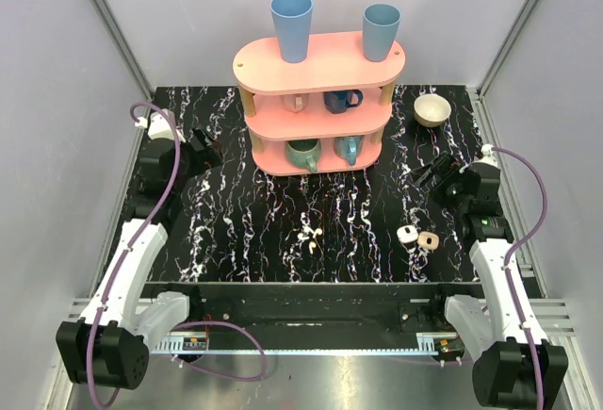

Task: Insert the wireless bluetooth earbuds into the charging case
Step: Pick up the charging case from the center of the board.

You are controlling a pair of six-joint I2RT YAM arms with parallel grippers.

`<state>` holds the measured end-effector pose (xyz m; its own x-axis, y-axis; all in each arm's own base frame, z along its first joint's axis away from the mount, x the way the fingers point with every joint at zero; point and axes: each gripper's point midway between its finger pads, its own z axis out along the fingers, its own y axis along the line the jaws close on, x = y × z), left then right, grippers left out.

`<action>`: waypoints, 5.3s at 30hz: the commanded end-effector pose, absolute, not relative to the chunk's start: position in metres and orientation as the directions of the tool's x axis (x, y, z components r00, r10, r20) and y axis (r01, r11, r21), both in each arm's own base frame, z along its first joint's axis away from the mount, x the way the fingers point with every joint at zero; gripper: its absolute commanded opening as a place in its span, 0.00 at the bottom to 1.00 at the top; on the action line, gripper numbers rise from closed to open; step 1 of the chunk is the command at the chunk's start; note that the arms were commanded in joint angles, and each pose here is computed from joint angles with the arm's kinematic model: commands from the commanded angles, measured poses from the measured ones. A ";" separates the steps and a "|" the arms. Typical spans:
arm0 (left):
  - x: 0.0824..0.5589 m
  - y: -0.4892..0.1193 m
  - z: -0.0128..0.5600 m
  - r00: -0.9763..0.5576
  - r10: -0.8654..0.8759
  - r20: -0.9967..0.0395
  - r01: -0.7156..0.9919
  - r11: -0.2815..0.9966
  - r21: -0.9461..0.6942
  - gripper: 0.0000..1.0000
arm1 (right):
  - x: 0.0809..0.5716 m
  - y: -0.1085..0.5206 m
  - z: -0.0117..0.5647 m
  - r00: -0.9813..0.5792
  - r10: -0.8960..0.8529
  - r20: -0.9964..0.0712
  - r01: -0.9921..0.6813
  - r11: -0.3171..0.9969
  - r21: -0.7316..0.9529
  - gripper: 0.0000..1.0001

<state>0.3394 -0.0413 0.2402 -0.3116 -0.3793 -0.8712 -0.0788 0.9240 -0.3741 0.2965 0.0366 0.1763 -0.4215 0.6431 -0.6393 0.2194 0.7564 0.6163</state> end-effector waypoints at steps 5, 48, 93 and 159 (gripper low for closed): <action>0.335 -0.056 0.313 -0.232 -0.387 -0.892 0.040 0.913 -0.406 0.99 | 0.276 0.017 0.179 -0.445 0.643 -0.623 0.369 0.765 0.527 1.00; 0.309 -0.034 0.300 -0.319 -0.150 -0.936 -0.063 0.989 -0.137 0.99 | 0.213 0.007 0.114 -0.416 0.801 -0.430 0.672 0.589 0.449 1.00; 0.304 -0.022 0.294 -0.309 -0.144 -0.940 -0.123 0.986 -0.111 0.99 | 0.213 -0.013 0.057 0.279 0.947 -0.163 0.924 -0.218 0.314 0.92; 0.303 -0.021 0.293 -0.309 -0.142 -0.940 -0.128 0.986 -0.107 0.99 | 0.218 -0.021 0.027 0.276 0.954 -0.116 0.946 -0.249 0.206 0.79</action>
<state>0.3034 -0.0225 0.2816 -0.3565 -0.1373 -0.9241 -0.1256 0.9872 -0.0982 0.2133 -0.0090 0.0151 0.2168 0.9736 -0.0720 0.9677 -0.2047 0.1471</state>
